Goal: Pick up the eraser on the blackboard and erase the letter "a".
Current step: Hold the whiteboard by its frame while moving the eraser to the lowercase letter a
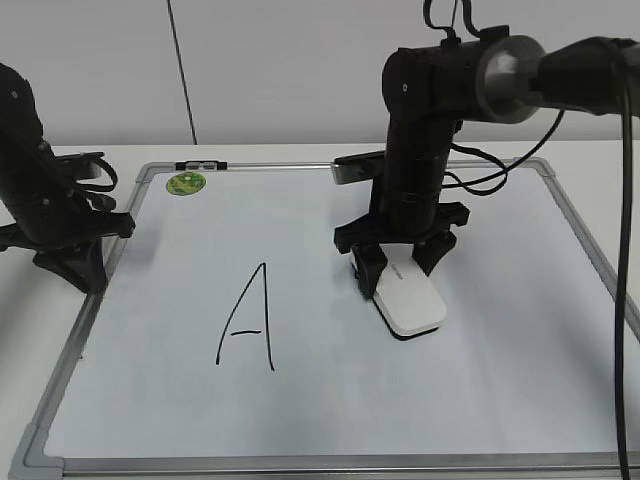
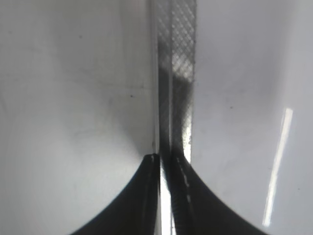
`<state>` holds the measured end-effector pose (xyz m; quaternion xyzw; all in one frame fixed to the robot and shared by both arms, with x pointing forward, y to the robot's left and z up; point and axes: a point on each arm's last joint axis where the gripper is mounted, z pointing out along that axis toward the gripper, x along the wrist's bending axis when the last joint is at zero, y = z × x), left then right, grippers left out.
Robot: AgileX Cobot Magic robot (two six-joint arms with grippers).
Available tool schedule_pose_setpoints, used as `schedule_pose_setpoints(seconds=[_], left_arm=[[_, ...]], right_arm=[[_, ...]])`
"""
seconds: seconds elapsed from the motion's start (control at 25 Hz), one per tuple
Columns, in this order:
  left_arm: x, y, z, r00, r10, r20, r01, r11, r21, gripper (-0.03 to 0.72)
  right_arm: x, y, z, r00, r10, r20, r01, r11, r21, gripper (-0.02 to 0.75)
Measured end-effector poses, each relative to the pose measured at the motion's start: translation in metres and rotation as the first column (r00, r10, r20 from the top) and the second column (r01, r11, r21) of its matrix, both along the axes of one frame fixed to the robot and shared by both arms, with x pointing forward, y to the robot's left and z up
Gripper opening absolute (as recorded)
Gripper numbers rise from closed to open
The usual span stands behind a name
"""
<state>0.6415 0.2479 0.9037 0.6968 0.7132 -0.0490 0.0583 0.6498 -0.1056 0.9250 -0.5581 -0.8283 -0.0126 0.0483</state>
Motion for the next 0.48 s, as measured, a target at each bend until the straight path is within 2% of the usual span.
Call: schedule_pose_setpoints(seconds=[0.2, 0.48], left_arm=[[0.0, 0.0, 0.0, 1.0, -0.002, 0.0, 0.002, 1.0, 0.0, 0.055], [0.0, 0.0, 0.0, 1.0, -0.002, 0.0, 0.002, 1.0, 0.0, 0.055]], right_arm=[[-0.0034, 0.0089, -0.0001, 1.0, 0.02, 0.002, -0.02, 1.0, 0.003, 0.52], [0.0007, 0.0027, -0.0018, 1.0, 0.01, 0.006, -0.01, 1.0, -0.019, 0.519]])
